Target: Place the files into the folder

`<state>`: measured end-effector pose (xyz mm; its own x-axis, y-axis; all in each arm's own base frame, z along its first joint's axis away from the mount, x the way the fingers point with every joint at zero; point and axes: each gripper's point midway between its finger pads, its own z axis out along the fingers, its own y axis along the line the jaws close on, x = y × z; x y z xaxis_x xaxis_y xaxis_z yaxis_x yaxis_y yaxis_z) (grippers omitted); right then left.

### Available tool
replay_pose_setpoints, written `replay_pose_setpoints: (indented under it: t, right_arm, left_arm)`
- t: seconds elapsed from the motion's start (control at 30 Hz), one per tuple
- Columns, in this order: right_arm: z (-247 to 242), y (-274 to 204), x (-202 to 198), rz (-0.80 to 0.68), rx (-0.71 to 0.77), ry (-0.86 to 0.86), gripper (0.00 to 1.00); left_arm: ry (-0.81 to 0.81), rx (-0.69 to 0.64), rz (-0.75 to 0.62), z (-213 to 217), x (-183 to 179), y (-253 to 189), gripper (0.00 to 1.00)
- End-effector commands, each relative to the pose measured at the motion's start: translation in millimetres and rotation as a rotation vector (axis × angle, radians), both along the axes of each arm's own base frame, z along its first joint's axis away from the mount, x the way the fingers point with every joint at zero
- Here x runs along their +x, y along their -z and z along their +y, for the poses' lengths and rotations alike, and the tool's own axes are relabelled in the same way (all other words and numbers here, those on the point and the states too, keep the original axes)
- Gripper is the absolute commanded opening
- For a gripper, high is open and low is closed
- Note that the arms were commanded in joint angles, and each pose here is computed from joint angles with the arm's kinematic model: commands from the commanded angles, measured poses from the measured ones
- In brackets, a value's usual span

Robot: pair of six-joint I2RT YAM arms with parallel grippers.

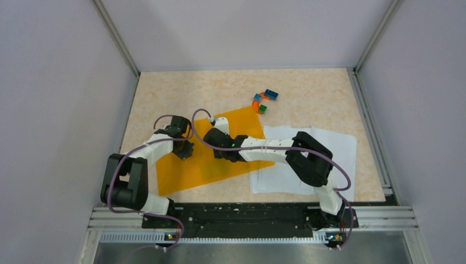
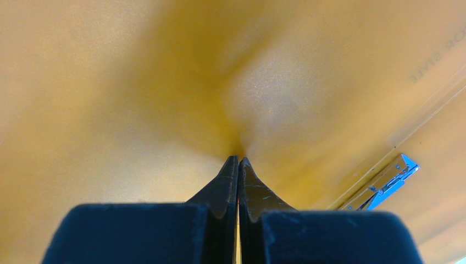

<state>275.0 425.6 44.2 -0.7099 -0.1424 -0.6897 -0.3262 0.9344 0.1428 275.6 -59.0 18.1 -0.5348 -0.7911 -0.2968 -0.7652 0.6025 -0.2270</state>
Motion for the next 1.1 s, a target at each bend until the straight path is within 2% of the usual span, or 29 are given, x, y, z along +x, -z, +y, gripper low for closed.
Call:
replay_pose_setpoints:
  t: [0.0,0.17,0.23,0.27,0.33,0.4,0.47,0.53,0.63,0.67,0.77,0.8,0.9,1.07]
  right_arm:
    - [-33.7,-3.2,0.4,0.076,-0.103,-0.035,0.16]
    - [-0.4,-59.9,17.2,0.075,0.099,-0.104,0.42]
    - [-1.8,-80.8,29.4,0.06,0.148,-0.101,0.51]
    - [-4.8,-89.4,34.7,0.05,0.164,-0.097,0.55]
    - [-15.4,-109.8,44.4,0.026,0.197,-0.086,0.61]
    - [-28.4,-119.5,51.0,0.019,0.215,-0.068,0.61]
    - [-46.4,-122.7,50.1,0.018,0.224,-0.048,0.61]
    - [-62.4,-120.3,46.3,0.026,0.234,-0.035,0.61]
    - [-67.1,-118.0,27.3,0.034,0.285,-0.108,0.59]
    - [-66.3,-114.4,20.0,0.05,0.297,-0.138,0.57]
    - [-57.6,-103.1,1.3,0.098,0.34,-0.232,0.34]
    - [-52.3,-100.9,-4.5,0.111,0.353,-0.266,0.3]
    - [-28.1,-94.1,-20.4,0.121,0.349,-0.362,0.24]
    - [16.0,-74.4,-34.4,0.203,0.417,-0.45,0.2]
  left_arm:
    - [0.04,0.091,0.155,19.0,-33.8,25.4,0.0]
    - [0.146,0.095,0.076,8.1,-4.5,0.0,0.0]
    - [0.205,0.098,0.024,2.0,10.4,-16.7,0.0]
    - [0.236,0.098,-0.011,-2.4,18.8,-27.2,0.03]
    - [0.321,0.089,-0.074,-12.2,33.3,-46.3,0.08]
    - [0.408,0.072,-0.143,-25.3,44.3,-66.3,0.14]
    - [0.483,0.077,-0.194,-36.9,50.7,-86.3,0.21]
    - [0.549,0.081,-0.218,-47.3,47.3,-98.2,0.23]
    - [0.583,0.09,-0.252,-52.4,35.2,-111.7,0.25]
    - [0.577,0.096,-0.255,-50.4,30.8,-113.9,0.25]
    - [0.57,0.098,-0.267,-46.6,19.9,-117.2,0.22]
    - [0.569,0.098,-0.268,-45.8,16.4,-117.4,0.21]
    - [0.556,0.106,-0.266,-41.8,10.4,-116.0,0.21]
    - [0.541,0.115,-0.267,-39.1,10.0,-119.4,0.2]
